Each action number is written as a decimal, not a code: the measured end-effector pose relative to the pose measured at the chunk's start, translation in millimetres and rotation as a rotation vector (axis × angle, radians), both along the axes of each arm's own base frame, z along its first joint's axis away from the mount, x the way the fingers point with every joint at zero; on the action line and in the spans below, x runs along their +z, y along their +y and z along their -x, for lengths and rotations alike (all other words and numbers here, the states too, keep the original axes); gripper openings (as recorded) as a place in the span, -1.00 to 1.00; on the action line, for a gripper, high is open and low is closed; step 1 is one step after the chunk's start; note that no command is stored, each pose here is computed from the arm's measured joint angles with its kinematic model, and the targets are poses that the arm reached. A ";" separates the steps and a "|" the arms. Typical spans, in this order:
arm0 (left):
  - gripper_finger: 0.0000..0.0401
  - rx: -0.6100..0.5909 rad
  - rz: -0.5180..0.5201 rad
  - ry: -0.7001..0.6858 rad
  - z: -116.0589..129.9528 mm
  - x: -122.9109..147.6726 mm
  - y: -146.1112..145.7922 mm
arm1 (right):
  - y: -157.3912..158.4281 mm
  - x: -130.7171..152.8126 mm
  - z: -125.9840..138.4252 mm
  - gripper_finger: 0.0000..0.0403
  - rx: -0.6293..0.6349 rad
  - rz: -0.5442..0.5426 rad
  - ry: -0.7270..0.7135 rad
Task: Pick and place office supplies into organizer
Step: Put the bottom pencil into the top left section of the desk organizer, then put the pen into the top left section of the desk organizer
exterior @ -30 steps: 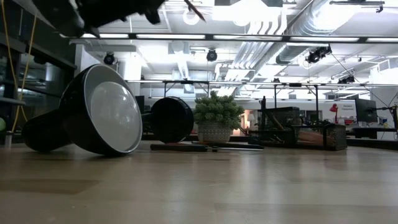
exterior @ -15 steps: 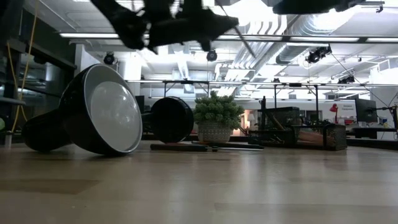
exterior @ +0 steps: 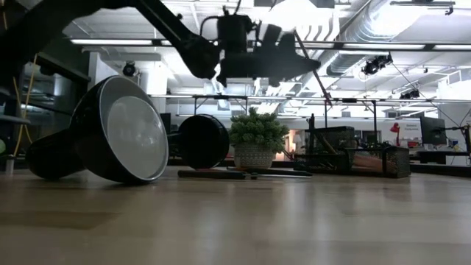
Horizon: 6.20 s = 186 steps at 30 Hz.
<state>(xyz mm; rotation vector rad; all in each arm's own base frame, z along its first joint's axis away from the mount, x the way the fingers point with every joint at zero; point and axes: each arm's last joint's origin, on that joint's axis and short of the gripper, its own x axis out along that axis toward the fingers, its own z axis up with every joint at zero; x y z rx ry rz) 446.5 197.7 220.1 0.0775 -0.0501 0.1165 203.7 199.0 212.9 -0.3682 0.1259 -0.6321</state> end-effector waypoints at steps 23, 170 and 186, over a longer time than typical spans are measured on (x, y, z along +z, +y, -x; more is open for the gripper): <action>-0.98 0.182 0.003 0.138 -25.8 10.3 29.9 | -2.1 -0.5 -2.7 -1.00 0.006 -0.017 -0.011; -0.91 -0.366 0.055 0.322 197.4 18.3 -152.2 | -162.7 -98.8 -35.2 -0.85 0.009 -0.702 0.163; -0.91 -0.365 0.056 0.323 197.3 18.2 -152.1 | -140.2 -117.3 -28.6 -0.51 -0.103 -0.567 0.138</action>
